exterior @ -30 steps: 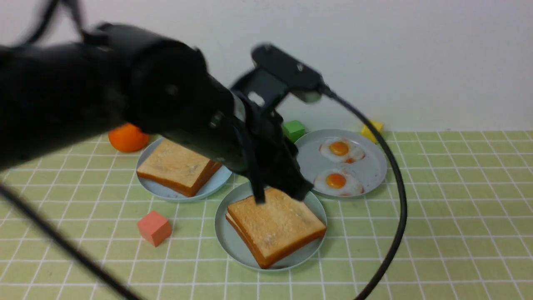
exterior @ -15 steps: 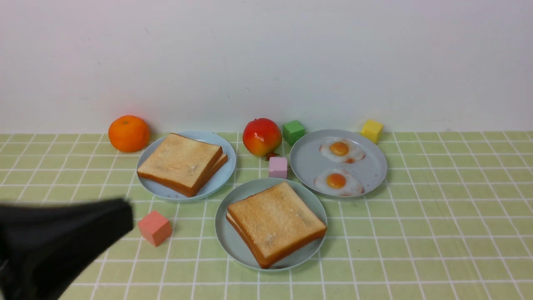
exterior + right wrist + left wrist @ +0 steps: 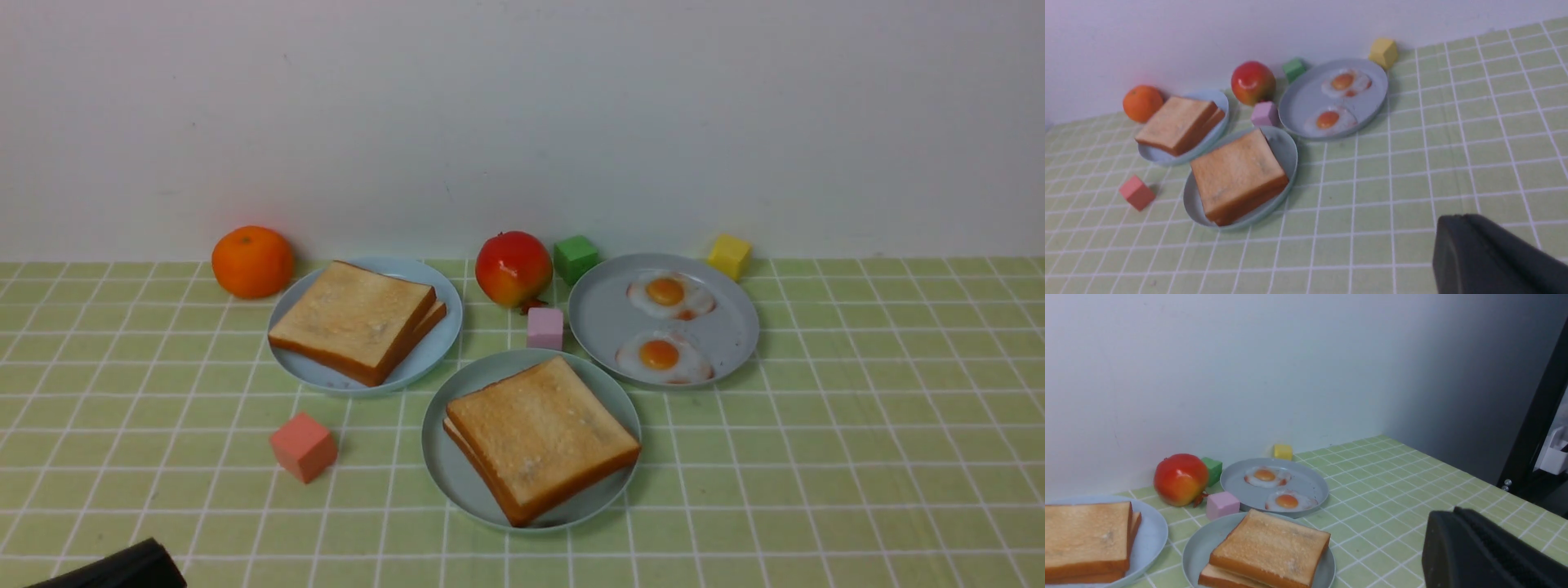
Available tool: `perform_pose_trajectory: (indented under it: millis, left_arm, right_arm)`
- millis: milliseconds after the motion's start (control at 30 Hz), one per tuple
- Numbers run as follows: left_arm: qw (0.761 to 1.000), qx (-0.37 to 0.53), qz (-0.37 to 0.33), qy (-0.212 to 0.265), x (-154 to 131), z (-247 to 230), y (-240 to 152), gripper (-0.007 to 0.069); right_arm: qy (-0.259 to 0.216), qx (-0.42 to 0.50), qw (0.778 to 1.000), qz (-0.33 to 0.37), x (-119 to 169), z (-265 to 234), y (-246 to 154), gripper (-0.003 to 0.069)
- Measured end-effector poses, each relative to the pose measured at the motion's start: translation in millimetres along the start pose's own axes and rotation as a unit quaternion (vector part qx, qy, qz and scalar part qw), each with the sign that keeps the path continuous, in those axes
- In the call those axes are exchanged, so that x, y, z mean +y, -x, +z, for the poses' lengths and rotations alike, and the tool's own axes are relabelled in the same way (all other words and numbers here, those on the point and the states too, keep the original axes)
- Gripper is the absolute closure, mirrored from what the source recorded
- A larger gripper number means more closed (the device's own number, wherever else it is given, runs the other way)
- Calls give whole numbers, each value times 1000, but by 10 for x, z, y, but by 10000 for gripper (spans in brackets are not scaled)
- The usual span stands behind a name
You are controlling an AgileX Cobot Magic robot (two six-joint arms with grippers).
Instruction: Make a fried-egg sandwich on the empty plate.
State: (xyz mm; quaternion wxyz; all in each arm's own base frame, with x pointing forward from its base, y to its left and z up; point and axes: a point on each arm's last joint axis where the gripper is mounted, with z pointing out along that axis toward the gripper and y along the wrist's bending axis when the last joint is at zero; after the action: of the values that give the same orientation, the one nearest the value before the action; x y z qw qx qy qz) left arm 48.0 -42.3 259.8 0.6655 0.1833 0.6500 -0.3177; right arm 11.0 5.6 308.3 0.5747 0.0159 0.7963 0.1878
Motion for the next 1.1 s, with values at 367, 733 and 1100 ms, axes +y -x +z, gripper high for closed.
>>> perform_pose_trajectory:
  millis: [367, 733, 1100]
  left_arm:
    - [1000, 23, 0, -3, -5, -1, -44, 638]
    - [1000, 24, 0, -3, -4, -1, -47, 638]
    - [1000, 25, 0, -3, -4, -1, -49, 638]
  right_arm:
    - [26, -104, 994, 8, -209, 643, -501, 656]
    - [-31, -38, 999, 10, -428, 820, -1003, 657]
    - [-116, -33, 991, -53, -535, 742, -1065, 671]
